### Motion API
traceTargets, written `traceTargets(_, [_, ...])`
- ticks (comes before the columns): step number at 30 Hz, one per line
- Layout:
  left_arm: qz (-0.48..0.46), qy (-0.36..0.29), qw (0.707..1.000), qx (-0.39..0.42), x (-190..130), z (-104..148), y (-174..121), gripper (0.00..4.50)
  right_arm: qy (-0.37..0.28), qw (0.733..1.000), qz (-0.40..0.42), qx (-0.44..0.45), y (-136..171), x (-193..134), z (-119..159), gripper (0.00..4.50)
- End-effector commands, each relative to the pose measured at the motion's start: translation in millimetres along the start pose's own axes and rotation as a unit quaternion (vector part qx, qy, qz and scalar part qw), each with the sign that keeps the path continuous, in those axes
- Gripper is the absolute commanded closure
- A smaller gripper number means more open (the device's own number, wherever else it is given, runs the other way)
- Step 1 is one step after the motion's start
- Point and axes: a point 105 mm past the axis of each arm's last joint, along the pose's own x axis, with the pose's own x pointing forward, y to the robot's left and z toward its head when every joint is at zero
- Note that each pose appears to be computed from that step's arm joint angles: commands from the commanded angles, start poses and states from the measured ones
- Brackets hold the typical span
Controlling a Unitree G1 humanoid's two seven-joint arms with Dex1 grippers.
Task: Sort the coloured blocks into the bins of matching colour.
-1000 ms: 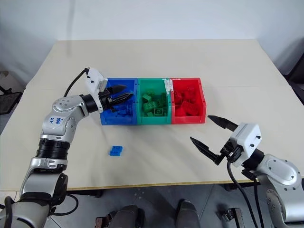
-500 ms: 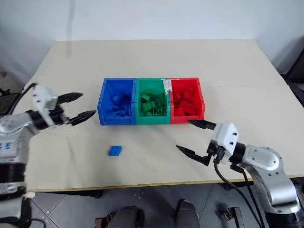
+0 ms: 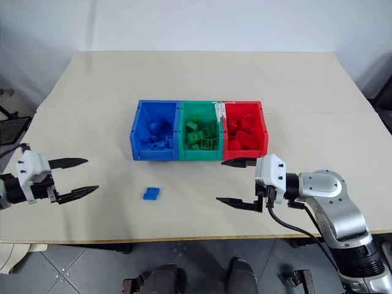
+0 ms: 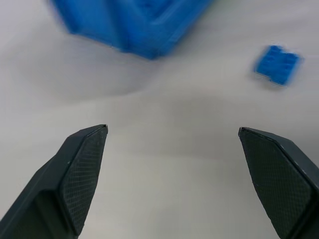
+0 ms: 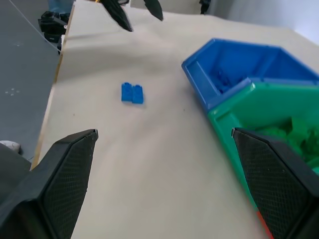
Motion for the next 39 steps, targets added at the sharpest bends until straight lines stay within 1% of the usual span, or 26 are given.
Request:
traceTargets(1, [-0.079, -0.025, 0.996, 0.033, 30, 25, -29, 0.03, -0.001, 1.0, -0.012, -0.01, 4, -7, 5, 0.0])
traceTargets(5, [-0.146, -0.029, 0.989, 0.01, 46, 26, -56, 0.03, 0.006, 1.0, -0.021, -0.006, 8, -11, 5, 0.0])
traceTargets(7, [-0.155, -0.03, 0.987, -0.007, 49, 22, -61, 0.03, 0.008, 1.0, -0.024, -0.005, 8, -11, 6, 0.0])
traceTargets(10, [-0.17, 0.005, 0.985, -0.014, 53, 3, -66, 0.03, 0.018, 0.999, -0.028, 0.009, 12, -15, 5, 0.0])
traceTargets(15, [-0.197, 0.024, 0.98, -0.025, 64, -3, -75, 0.03, 0.023, 0.999, -0.03, 0.025, 17, -14, 8, 0.0])
traceTargets(20, [-0.215, 0.016, 0.976, -0.042, 75, -1, -83, 0.03, 0.023, 0.999, -0.035, 0.028, 20, -13, 9, 0.0])
traceTargets(26, [-0.233, 0.017, 0.972, -0.015, 87, 4, -93, 0.03, 0.024, 0.999, -0.039, 0.027, 21, -11, 9, 0.0])
traceTargets(31, [-0.215, 0.013, 0.977, -0.009, 98, 13, -96, 0.03, 0.024, 0.998, -0.044, 0.026, 20, -11, 9, 0.0])
traceTargets(34, [-0.206, 0.024, 0.978, -0.011, 100, 10, -96, 0.03, 0.023, 0.998, -0.046, 0.024, 21, -10, 10, 0.0])
traceTargets(37, [-0.188, 0.042, 0.981, -0.009, 102, 3, -89, 0.59, 0.024, 0.998, -0.049, 0.023, 20, -11, 10, 0.0])
traceTargets(39, [-0.187, 0.048, 0.981, -0.009, 101, 0, -87, 1.19, 0.027, 0.998, -0.051, 0.022, 20, -12, 10, 0.0])
